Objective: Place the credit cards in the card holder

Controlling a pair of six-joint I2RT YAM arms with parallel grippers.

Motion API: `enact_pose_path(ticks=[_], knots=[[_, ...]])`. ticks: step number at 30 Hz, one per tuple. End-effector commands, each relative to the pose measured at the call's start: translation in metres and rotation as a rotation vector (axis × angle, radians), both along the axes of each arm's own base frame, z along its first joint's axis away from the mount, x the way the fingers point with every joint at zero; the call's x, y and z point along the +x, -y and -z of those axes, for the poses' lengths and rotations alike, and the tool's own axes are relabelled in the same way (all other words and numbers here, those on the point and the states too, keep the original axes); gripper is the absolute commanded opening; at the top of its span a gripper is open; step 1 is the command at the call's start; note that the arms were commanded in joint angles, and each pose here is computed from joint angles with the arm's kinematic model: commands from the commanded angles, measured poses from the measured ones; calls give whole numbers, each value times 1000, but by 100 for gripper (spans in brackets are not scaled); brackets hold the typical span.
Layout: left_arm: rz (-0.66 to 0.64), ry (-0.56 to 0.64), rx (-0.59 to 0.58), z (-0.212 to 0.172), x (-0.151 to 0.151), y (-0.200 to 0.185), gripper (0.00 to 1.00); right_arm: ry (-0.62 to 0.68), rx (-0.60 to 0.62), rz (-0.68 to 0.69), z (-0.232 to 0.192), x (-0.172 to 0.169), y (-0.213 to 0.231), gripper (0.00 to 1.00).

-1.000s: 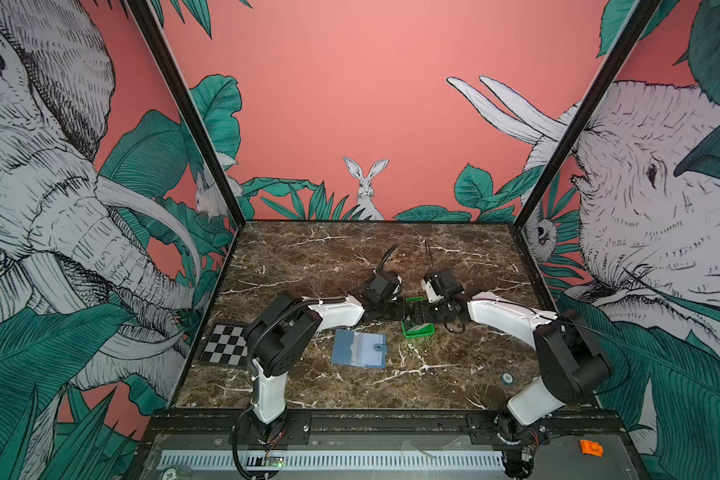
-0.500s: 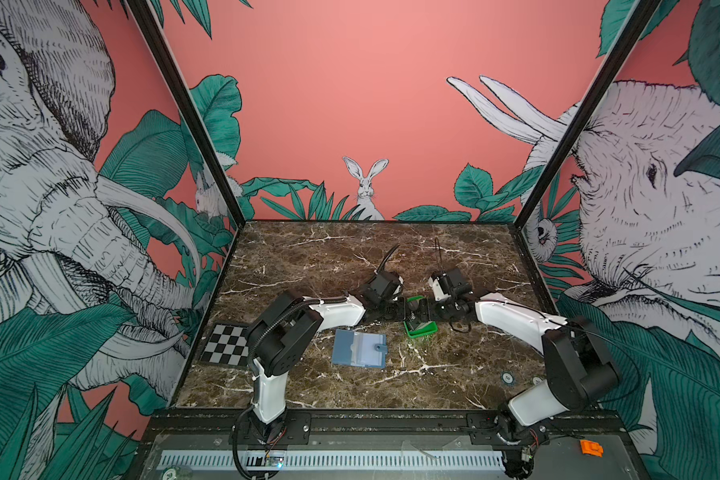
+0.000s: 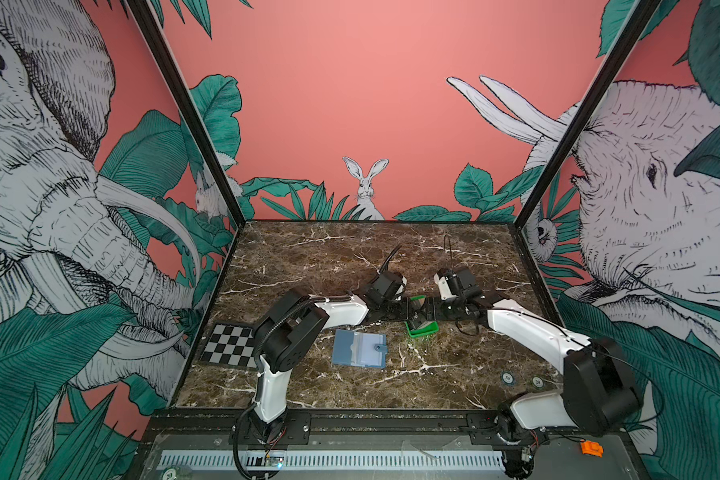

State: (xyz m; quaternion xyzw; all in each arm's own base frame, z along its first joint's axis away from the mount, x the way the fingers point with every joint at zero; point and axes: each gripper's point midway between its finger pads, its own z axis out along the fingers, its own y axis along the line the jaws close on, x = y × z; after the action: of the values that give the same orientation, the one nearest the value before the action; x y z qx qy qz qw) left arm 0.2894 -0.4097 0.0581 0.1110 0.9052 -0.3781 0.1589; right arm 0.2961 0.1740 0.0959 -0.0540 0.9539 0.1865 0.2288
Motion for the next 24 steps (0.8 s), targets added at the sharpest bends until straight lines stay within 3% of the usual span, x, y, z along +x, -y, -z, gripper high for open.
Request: enact_pose_path(ticks=[1,4,8,24], knots=[[-5,-29,36,14,-4,-3,15,-22,80,3,-4,-8,-8,56],[-2,-30,35,14,-5,-2,15,-47,110,-6,-2,-11,-13,39],[-3,-31,36,15,-5,-2,15,-61,126,-3,4,-12,-16,24],[-7,-32,16,12,-6,1,15,-103,127,-11,24,-11,-20,14]])
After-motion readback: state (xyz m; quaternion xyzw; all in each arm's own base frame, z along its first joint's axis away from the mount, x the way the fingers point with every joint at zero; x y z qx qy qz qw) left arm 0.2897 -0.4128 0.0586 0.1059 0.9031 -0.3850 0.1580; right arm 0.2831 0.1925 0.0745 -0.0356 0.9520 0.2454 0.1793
